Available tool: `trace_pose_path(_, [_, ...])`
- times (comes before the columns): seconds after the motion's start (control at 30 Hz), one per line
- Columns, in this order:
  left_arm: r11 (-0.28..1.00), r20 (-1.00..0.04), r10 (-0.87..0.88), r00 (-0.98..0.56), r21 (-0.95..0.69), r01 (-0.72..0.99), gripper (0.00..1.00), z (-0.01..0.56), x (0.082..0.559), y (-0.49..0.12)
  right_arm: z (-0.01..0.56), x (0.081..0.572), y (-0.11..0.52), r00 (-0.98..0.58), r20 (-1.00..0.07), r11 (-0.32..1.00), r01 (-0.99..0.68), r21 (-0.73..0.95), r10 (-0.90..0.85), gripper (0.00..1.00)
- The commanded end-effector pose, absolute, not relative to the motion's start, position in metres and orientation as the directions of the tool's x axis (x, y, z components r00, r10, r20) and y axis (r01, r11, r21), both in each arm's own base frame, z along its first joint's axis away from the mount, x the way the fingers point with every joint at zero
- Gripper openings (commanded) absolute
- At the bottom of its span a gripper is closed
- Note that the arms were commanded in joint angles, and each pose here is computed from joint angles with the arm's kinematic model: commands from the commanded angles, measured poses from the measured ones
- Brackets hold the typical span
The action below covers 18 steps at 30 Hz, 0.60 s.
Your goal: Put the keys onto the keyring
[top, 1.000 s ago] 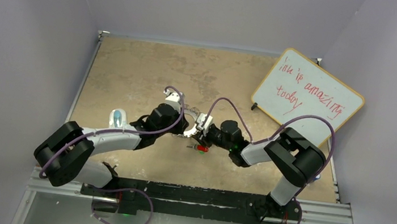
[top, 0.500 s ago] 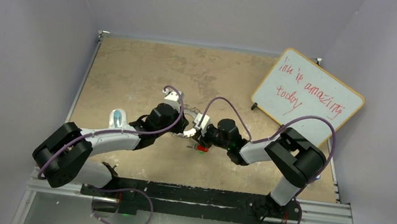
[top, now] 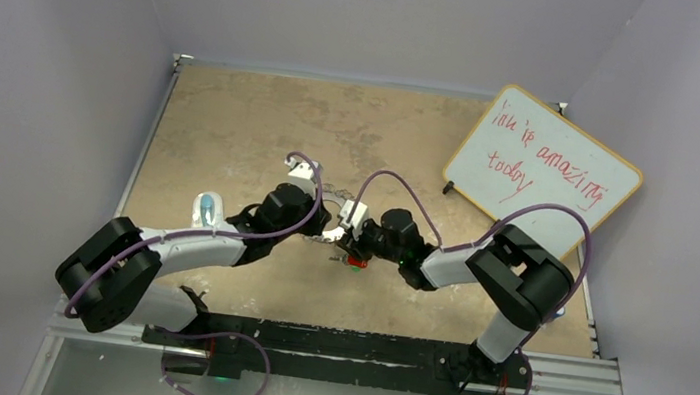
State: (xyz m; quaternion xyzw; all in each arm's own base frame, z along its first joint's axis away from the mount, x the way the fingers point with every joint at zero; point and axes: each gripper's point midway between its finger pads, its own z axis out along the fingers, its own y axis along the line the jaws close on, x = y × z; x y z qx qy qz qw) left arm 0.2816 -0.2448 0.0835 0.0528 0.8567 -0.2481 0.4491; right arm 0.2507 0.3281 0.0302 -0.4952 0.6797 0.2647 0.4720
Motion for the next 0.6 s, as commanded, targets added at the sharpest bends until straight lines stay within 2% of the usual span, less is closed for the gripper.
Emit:
trace_pose_path(0.0, [0.864, -0.820, -0.165, -0.547, -0.388, 0.320, 0.15, 0.098, 0.288, -0.245, 0.032, 0.246, 0.330, -0.069, -0.898, 0.357, -0.929, -0.101, -0.434, 0.43])
trace_pose_path(0.57, [0.862, -0.828, -0.170, -0.534, -0.388, 0.327, 0.15, 0.104, 0.291, -0.246, 0.010, 0.258, 0.324, -0.109, -0.867, 0.441, -0.887, -0.137, -0.487, 0.43])
